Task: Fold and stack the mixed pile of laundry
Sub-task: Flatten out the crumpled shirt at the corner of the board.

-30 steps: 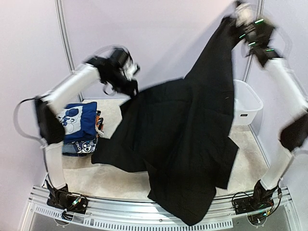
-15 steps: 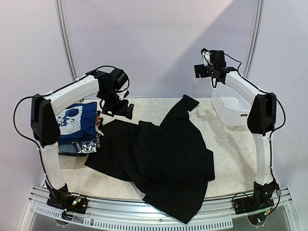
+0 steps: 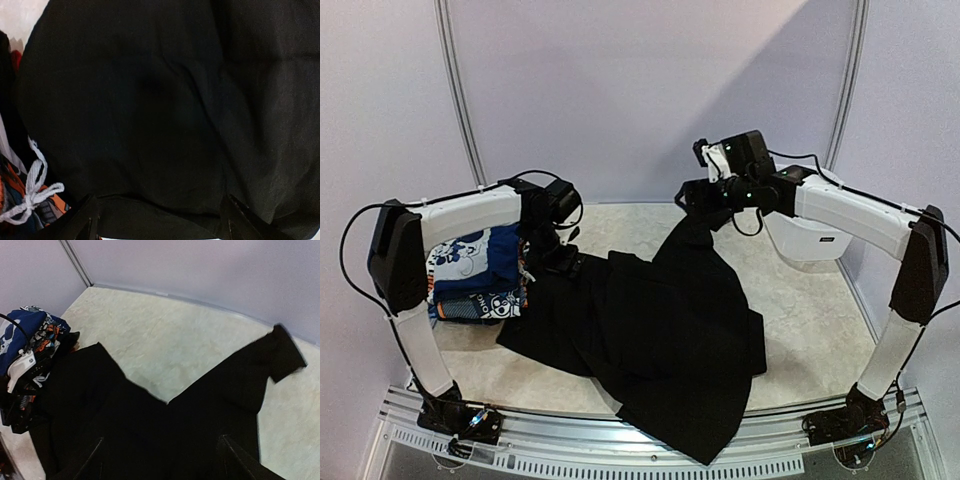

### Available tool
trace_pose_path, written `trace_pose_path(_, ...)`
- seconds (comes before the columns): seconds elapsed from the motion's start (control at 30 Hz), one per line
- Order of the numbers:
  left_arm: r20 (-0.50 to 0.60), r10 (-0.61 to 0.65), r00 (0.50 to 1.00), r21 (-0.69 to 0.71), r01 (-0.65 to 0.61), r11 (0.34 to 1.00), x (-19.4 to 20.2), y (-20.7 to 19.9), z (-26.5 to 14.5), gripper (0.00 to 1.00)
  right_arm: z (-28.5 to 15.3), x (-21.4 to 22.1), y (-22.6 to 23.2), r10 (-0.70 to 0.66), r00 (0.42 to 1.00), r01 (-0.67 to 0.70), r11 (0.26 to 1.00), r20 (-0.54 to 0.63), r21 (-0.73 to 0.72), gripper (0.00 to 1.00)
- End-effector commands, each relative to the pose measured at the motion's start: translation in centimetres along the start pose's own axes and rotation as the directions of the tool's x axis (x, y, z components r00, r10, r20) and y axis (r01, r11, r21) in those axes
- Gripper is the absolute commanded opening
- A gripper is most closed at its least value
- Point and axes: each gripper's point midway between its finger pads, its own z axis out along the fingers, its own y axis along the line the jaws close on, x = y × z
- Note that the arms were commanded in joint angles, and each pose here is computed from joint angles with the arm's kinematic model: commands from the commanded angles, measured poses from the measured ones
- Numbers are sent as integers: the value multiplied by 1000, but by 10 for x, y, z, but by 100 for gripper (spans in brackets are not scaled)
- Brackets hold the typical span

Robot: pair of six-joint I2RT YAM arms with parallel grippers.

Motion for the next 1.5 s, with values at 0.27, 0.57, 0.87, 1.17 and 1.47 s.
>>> trace_pose_path(0.27, 24, 4, 1000, 42, -4, 999, 7, -25, 0, 78, 41, 155, 0, 273, 809, -215, 962, -521, 170, 54)
trace_pose_path(0.57, 15, 8, 1000, 23, -8, 1000, 17, -30, 2, 77, 66, 213, -36, 337, 708, -187, 937, -620, 295, 45)
trace_pose_path(0.87, 7, -4, 1000, 21, 4, 1000, 23, -32, 1, 75, 76, 243, -90, 424, 639, -199, 897, -642, 394, 42)
trace_pose_path(1.17, -13, 14, 1000, 0, -14, 1000, 27, -27, -12, 73, 86, 243, -144, 489, 591, -254, 868, -641, 427, 40)
trace_pose_path(1.47, -45, 169, 985, 10, -169, 986, 36, -34, -16, 71, 93, 227, -214, 552, 576, -291, 828, -603, 479, 39)
